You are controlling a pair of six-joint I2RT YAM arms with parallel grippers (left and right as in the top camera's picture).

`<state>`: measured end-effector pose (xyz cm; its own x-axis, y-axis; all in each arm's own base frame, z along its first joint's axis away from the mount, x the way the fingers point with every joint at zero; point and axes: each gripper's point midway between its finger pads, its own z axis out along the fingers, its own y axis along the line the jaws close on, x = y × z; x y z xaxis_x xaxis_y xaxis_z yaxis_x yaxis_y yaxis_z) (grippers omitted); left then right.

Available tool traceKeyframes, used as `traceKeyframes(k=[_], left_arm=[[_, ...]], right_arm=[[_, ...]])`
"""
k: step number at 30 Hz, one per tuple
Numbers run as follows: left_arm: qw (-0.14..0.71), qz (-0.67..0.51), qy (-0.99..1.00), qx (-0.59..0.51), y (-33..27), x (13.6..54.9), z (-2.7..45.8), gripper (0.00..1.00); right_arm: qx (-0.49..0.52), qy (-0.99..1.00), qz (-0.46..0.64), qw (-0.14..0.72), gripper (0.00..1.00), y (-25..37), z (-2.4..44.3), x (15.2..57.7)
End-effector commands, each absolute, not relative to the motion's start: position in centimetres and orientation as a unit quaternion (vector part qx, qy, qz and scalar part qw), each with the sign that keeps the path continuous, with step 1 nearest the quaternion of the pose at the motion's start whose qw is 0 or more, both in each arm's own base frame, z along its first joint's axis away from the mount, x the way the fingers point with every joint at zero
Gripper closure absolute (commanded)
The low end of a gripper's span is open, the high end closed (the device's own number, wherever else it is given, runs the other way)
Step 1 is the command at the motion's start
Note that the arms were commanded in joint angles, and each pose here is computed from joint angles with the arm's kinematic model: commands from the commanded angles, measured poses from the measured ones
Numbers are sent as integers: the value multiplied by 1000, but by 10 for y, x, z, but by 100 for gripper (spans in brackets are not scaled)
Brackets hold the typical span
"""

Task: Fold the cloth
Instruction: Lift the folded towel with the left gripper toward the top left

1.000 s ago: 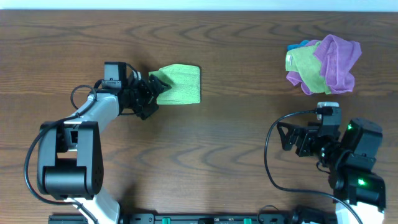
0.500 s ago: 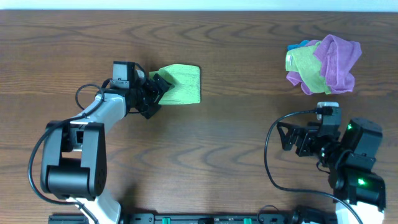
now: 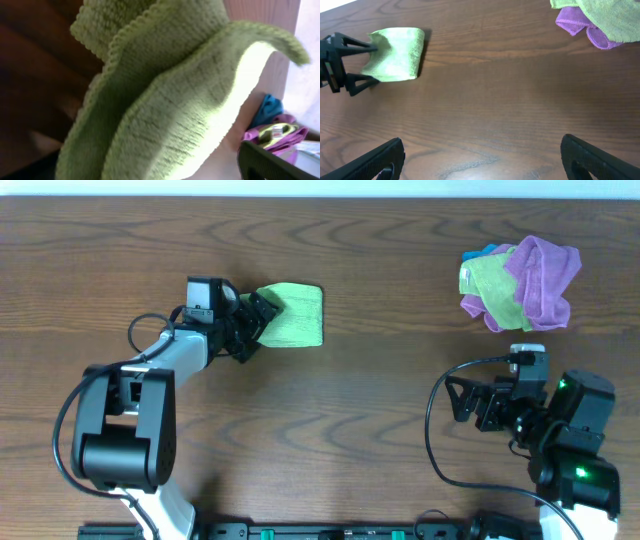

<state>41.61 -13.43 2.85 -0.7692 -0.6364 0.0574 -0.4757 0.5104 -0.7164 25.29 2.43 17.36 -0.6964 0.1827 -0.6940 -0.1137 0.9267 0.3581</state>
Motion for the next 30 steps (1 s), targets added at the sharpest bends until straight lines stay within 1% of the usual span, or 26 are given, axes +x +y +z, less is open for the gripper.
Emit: traceKeyframes(k=[1, 3, 4, 5, 7, 8, 9, 10, 15, 19, 22, 24, 28, 30], left_arm=[[81, -353, 871, -332, -138, 407, -5, 16], [73, -352, 873, -329, -142, 405, -16, 29], [68, -352, 874, -328, -144, 403, -21, 40], [65, -354, 875, -325, -147, 403, -26, 55], [68, -365, 875, -311, -151, 405, -28, 70], [74, -372, 875, -300, -153, 408, -26, 81], [84, -377, 875, -290, -154, 411, -23, 91], [95, -388, 874, -276, -156, 416, -17, 94], [159, -452, 849, -226, -160, 457, 32, 94], [223, -465, 828, -219, -139, 510, 89, 94], [267, -445, 821, -238, -108, 543, 125, 95], [303, -408, 822, -257, -72, 564, 152, 94], [361, -350, 816, -284, -24, 585, 183, 94], [384, -328, 809, -300, -7, 591, 190, 94]], right_arm=[[23, 900, 199, 387, 1, 25, 173, 252], [23, 900, 199, 387, 1, 25, 173, 252], [23, 900, 199, 387, 1, 25, 173, 252], [23, 900, 199, 387, 1, 25, 173, 252], [23, 900, 199, 387, 1, 25, 173, 252], [23, 900, 199, 387, 1, 25, 173, 252], [23, 900, 199, 387, 1, 25, 173, 252], [23, 900, 199, 387, 1, 25, 173, 252], [23, 900, 199, 387, 1, 25, 173, 252], [23, 900, 199, 387, 1, 25, 173, 252], [23, 900, 199, 387, 1, 25, 173, 252], [23, 900, 199, 387, 1, 25, 173, 252], [23, 900, 199, 387, 1, 25, 173, 252], [23, 900, 199, 387, 1, 25, 173, 252]])
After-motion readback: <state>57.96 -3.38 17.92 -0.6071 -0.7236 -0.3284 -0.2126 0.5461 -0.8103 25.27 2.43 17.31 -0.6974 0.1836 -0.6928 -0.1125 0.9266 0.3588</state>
